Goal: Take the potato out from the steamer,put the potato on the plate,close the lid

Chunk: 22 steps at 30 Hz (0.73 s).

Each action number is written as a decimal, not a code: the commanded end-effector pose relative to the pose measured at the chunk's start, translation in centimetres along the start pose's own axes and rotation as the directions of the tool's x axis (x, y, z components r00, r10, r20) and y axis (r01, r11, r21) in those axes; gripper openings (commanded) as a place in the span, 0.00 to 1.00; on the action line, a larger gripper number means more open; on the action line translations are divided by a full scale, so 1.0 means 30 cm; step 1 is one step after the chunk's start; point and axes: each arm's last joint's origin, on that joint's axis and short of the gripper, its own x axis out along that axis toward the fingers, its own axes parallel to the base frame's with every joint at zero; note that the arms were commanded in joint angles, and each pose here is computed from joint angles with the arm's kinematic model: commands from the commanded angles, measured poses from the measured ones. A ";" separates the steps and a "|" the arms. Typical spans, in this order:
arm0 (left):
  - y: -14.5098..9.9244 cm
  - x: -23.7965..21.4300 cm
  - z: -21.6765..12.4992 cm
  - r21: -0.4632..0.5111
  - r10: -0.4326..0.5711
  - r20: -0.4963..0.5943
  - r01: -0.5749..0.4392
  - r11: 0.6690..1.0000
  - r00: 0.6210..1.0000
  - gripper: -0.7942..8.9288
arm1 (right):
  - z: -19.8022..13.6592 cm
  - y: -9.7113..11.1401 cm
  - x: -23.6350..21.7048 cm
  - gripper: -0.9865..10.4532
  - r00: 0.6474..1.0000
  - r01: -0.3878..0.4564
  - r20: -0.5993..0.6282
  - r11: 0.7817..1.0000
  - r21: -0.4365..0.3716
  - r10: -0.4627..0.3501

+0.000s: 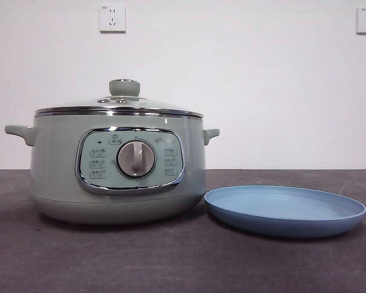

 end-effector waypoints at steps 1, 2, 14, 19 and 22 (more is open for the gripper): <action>-0.039 0.007 0.110 0.071 -0.044 0.010 0.043 0.997 0.999 0.08 | 0.117 0.051 0.019 0.08 0.998 -0.065 -0.008 0.994 -0.094 0.064; -0.049 0.013 0.138 0.085 -0.057 0.008 0.056 0.995 0.998 0.08 | 0.149 0.064 0.028 0.08 0.996 -0.087 -0.019 0.990 -0.107 0.085; -0.111 0.209 0.380 0.104 -0.204 -0.244 0.235 0.966 0.948 0.08 | 0.448 0.172 0.185 0.08 0.915 -0.361 -0.249 0.919 -0.159 0.316; -0.097 0.338 0.373 0.000 -0.278 -0.397 0.303 0.953 0.875 0.08 | 0.480 0.172 0.268 0.09 0.871 -0.411 -0.343 0.904 -0.114 0.352; -0.084 0.403 0.348 -0.040 -0.298 -0.444 0.314 0.949 0.845 0.22 | 0.475 0.162 0.299 0.25 0.859 -0.410 -0.372 0.908 -0.085 0.353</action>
